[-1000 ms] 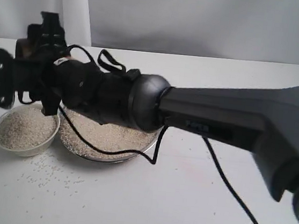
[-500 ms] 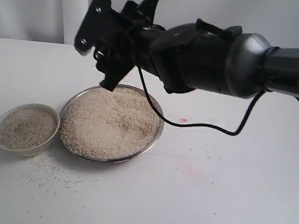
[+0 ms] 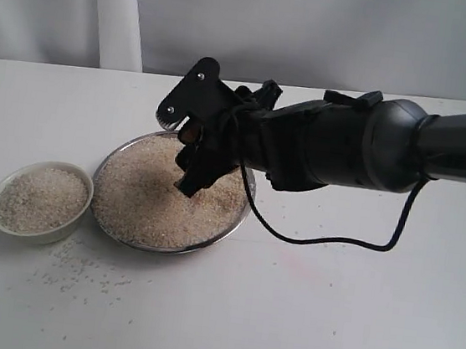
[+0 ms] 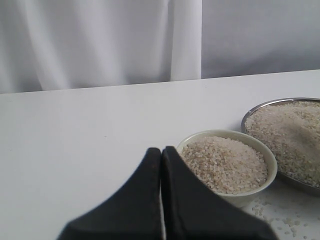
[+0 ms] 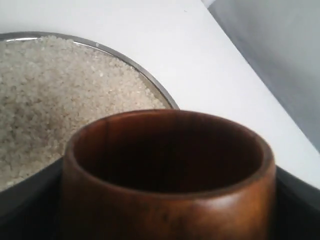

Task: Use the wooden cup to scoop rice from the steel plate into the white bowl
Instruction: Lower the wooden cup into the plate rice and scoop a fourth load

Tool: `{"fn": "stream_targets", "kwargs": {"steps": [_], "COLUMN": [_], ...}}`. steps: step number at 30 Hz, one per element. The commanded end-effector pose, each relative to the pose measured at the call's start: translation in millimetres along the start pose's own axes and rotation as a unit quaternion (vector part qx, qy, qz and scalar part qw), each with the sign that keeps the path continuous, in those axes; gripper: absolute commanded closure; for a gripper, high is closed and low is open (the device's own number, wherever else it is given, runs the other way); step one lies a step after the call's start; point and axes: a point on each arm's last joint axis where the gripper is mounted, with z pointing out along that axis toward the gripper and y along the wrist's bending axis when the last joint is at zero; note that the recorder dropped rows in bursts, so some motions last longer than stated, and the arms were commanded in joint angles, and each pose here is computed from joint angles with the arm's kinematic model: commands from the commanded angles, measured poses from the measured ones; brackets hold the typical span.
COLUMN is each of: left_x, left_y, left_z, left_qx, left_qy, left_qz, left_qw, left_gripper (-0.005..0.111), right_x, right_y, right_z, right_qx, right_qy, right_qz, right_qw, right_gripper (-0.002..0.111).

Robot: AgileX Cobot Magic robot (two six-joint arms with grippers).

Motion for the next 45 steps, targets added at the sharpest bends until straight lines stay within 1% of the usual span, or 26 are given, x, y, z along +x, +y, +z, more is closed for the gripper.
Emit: {"fn": "stream_targets", "kwargs": {"steps": [1,4,9,12,15,19,21,23,25,27,29,32,36,45], "left_x": [-0.4,-0.4,-0.4,-0.4,-0.4,-0.4,-0.4,-0.4,-0.4,-0.4,-0.4,-0.4,-0.4,-0.4], "left_y": [-0.5,-0.5,-0.5,-0.5,-0.5,-0.5,-0.5,-0.5,-0.5,-0.5,-0.5,-0.5,-0.5,-0.5], "left_z": [0.2,0.2,0.2,0.2,0.2,0.2,0.2,0.2,0.2,0.2,0.2,0.2,0.2,0.2], "left_qx": [0.003,0.003,0.003,0.003,0.003,0.003,0.003,0.003,0.003,0.003,0.003,0.003,0.003,0.003], "left_qy": [-0.005,-0.005,-0.005,-0.005,-0.005,-0.005,-0.005,-0.005,-0.005,-0.005,-0.005,-0.005,-0.005,-0.005], "left_qz": [-0.006,-0.006,-0.006,-0.006,-0.006,-0.006,-0.006,-0.006,-0.006,-0.006,-0.006,-0.006,-0.006,-0.006], "left_qw": [1.0,1.0,1.0,1.0,1.0,1.0,1.0,1.0,1.0,1.0,1.0,1.0,1.0,1.0], "left_gripper": [0.107,0.107,0.107,0.107,0.107,0.107,0.107,0.107,0.107,0.107,0.107,0.107,0.107,0.107], "right_x": [3.1,3.9,1.3,0.6,-2.9,-6.5,-2.6,2.1,6.5,9.3,11.8,14.4,14.8,10.4], "right_y": [-6.4,-7.9,-11.4,-15.7,-17.2,-7.2,-0.6,3.1,1.7,0.4,-3.1,-7.0,-7.8,0.7], "right_z": [-5.4,-5.6,-5.3,-4.9,-4.9,-2.0,3.3,8.4,10.9,11.5,12.1,12.4,12.4,11.7], "right_qx": [0.033,0.041,0.046,0.053,0.06,0.021,-0.002,-0.012,-0.019,-0.036,-0.035,-0.018,-0.014,-0.055], "right_qy": [0.024,0.029,0.018,0.009,-0.007,-0.039,-0.041,-0.033,-0.024,-0.02,-0.014,0.002,0.004,-0.019], "right_qz": [0.025,0.02,-0.017,-0.067,-0.148,-0.265,-0.283,-0.261,-0.212,-0.142,-0.091,-0.046,-0.043,-0.038], "right_qw": [0.999,0.999,0.999,0.996,0.987,0.963,0.958,0.965,0.977,0.989,0.995,0.999,0.999,0.998], "right_gripper": [0.108,0.108,0.108,0.108,0.108,0.108,0.108,0.108,0.108,0.108,0.108,0.108,0.108,0.108]}}
